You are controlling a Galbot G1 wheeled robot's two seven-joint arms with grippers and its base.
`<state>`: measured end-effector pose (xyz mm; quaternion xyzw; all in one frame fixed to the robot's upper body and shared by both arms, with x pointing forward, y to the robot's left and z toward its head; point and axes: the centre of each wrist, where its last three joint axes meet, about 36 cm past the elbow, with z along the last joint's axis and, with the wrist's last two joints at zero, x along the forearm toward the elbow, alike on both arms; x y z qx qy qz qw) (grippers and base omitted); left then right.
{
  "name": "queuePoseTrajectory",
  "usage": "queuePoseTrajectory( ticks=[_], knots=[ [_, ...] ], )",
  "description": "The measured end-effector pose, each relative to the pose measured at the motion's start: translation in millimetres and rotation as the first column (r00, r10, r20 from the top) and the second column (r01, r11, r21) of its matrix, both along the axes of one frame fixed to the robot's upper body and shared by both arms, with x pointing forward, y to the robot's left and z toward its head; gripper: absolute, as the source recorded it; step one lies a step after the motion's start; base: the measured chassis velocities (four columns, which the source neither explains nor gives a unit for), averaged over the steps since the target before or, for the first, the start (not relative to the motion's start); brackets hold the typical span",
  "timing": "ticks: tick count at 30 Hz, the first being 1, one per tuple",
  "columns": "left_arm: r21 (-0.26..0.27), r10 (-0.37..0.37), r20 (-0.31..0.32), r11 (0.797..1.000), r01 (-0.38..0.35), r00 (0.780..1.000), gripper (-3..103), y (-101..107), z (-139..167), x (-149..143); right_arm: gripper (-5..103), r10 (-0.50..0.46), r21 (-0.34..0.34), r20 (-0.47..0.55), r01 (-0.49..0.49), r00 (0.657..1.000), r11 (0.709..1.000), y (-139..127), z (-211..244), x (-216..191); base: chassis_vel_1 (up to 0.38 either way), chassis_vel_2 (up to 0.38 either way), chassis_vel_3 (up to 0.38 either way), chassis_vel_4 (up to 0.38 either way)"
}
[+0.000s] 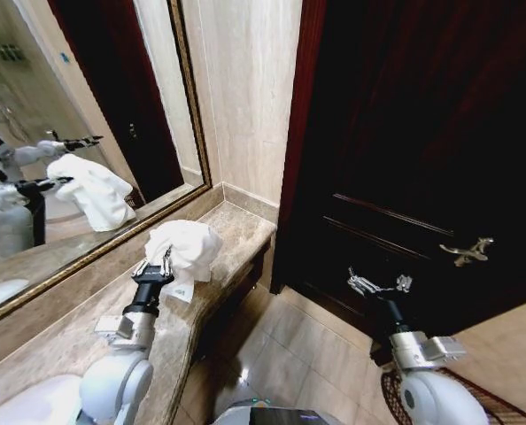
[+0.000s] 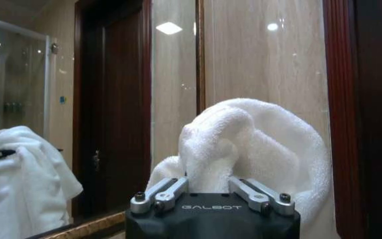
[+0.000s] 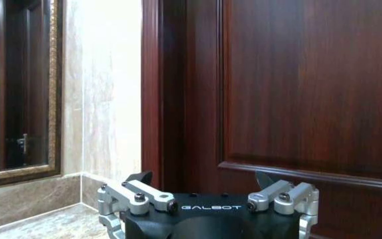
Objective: Discard the used towel into the hamper.
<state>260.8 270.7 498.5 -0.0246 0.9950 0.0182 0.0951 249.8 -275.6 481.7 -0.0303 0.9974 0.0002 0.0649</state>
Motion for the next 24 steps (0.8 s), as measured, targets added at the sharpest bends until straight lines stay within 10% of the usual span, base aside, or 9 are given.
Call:
queuePoseTrajectory(
  ticks=[24],
  knots=[
    [0.009,-0.001,0.016,1.0,0.001,1.0,10,-1.5,-0.3,2.0,100,0.008,-0.004,-0.004,-0.008,1.0,1.0,2.7,-3.5,-3.4,0.02,-0.02,-0.013,0.02]
  ],
)
